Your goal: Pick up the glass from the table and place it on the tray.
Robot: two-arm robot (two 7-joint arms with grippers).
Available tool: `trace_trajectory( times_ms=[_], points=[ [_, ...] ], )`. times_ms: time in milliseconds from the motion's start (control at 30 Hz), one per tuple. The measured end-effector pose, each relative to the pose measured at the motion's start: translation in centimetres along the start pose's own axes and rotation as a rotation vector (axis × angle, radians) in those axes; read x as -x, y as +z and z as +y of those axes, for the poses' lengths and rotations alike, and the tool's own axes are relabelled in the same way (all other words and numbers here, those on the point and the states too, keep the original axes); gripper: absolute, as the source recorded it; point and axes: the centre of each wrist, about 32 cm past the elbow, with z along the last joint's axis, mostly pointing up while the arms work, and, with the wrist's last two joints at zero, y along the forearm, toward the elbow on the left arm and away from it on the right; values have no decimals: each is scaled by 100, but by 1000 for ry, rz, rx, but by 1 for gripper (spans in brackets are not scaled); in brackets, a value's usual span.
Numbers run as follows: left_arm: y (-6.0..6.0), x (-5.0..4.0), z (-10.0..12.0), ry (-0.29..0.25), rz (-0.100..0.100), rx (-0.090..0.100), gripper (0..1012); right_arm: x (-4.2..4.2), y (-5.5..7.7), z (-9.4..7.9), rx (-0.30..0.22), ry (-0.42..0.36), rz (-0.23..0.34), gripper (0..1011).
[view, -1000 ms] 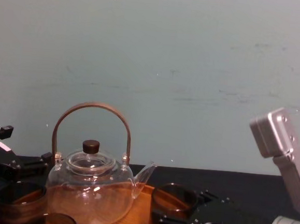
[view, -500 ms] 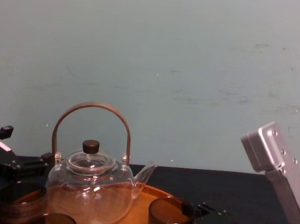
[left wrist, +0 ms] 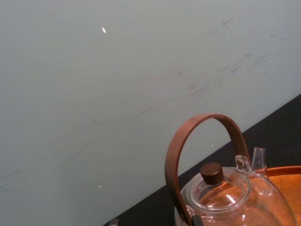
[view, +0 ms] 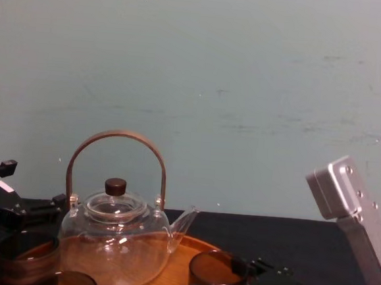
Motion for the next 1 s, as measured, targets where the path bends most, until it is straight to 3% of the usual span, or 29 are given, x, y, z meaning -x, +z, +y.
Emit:
trace_trajectory(
  times_ms=[200,633,1000],
  points=[
    [0,0,0,0,0,0,1001,-2,-2,-3,1,0,0,1002],
    [0,0,0,0,0,0,1001,-15,36,-30,-19,0,9,1002],
    [0,0,0,0,0,0,1001,-56,236,-149,-87,-11,-13,1002]
  ],
)
